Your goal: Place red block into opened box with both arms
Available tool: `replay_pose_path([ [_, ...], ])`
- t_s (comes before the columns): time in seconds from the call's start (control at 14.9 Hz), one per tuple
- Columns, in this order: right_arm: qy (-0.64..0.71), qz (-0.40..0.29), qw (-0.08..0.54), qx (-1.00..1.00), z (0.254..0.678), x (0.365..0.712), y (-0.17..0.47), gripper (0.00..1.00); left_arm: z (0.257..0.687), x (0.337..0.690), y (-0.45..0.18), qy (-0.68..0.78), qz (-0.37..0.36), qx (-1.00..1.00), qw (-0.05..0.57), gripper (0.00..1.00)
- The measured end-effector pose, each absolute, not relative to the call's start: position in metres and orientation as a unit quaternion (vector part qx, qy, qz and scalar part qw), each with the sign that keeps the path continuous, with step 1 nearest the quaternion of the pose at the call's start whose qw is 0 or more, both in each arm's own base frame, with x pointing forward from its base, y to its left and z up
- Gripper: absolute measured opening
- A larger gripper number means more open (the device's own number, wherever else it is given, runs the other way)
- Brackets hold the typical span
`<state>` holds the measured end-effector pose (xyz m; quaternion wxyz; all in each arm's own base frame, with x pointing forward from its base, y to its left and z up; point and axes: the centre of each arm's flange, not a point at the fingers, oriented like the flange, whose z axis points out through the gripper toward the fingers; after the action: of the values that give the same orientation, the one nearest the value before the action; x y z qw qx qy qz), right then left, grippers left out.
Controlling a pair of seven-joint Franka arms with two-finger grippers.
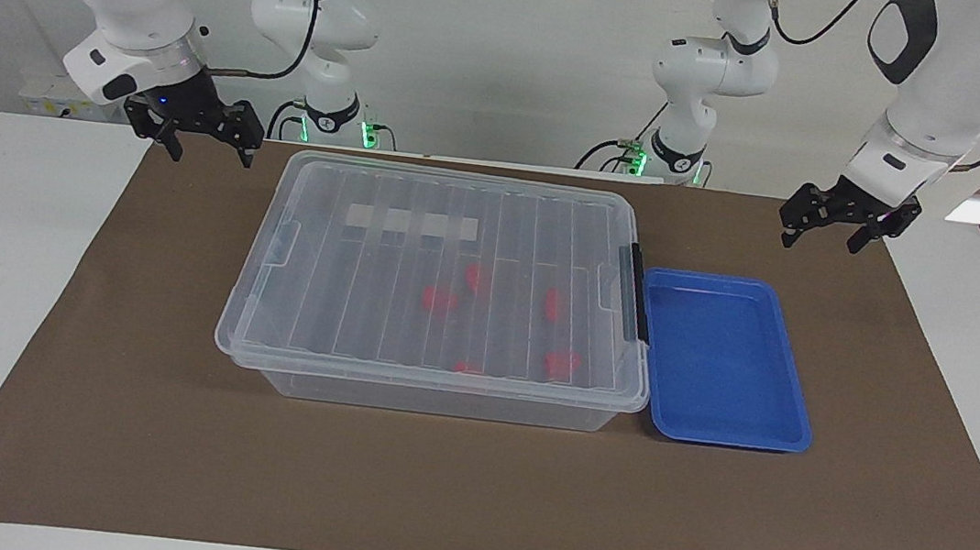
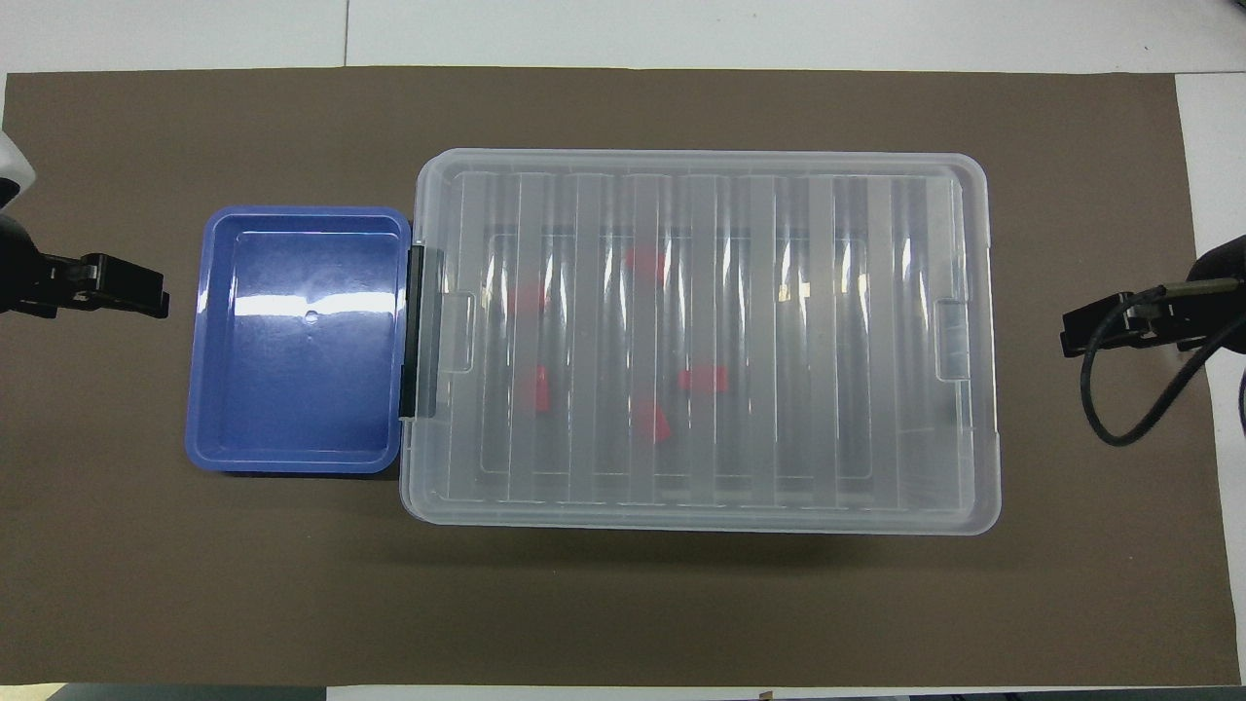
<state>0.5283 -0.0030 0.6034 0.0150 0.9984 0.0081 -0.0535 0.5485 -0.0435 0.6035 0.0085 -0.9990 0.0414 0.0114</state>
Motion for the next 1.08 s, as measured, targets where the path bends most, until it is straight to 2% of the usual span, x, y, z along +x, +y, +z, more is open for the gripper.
replay_pose_path([
  [1.08, -0.005, -0.042, 0.015, 0.999, 0.616, 0.540, -0.017, 1.00, 0.604, 0.548, -0.043, 0.041, 0.011, -0.999, 0.009, 1.00],
])
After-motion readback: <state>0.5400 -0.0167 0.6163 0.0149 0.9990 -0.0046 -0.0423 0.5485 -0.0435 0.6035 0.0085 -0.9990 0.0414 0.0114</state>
